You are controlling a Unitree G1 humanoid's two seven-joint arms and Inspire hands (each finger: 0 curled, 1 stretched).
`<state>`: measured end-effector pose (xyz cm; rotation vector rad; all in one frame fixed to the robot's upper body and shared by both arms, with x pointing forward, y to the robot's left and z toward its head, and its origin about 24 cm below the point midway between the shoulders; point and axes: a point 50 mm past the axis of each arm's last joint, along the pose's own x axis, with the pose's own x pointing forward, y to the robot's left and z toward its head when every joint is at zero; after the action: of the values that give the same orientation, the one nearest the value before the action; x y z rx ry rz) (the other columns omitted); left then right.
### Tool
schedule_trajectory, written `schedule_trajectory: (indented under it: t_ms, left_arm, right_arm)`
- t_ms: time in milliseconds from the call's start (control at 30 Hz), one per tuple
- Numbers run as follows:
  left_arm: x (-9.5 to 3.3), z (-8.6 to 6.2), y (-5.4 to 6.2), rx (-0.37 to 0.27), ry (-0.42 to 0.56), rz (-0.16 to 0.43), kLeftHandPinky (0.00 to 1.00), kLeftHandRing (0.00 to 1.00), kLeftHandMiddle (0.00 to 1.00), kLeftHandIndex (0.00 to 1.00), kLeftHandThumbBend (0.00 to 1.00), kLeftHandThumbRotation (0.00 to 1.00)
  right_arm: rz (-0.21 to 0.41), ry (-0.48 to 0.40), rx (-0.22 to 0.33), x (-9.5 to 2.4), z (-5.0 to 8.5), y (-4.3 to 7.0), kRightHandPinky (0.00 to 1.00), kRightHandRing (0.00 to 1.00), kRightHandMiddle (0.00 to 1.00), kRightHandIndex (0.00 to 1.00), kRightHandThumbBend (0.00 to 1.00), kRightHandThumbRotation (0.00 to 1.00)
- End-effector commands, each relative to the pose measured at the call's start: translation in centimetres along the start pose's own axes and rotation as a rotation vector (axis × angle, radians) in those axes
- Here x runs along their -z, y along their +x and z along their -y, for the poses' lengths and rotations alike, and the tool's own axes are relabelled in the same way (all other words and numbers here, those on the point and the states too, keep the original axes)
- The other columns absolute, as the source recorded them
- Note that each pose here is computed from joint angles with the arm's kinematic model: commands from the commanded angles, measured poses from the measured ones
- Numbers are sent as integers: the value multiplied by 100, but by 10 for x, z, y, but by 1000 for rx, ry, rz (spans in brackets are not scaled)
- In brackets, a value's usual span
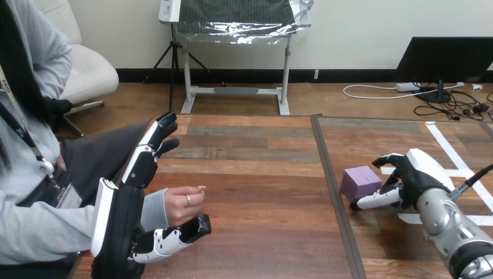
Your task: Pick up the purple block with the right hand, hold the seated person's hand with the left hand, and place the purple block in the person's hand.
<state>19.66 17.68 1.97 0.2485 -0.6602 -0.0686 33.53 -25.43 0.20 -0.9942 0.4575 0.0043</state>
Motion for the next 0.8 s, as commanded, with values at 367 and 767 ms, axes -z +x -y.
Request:
schedule_trajectory:
  t_ms: [367,767]
  left_arm:
    - [-4,-2,17,1,9,78,83,90,92,90,100,71]
    - [-4,-2,17,0,4,79,83,90,93,90,100,71]
  right_arm:
    - [115,-6,49,-42,18,8,59,70,72,84,100,23]
    - [133,2,55,-45,15,8,48,58,60,84,98,21]
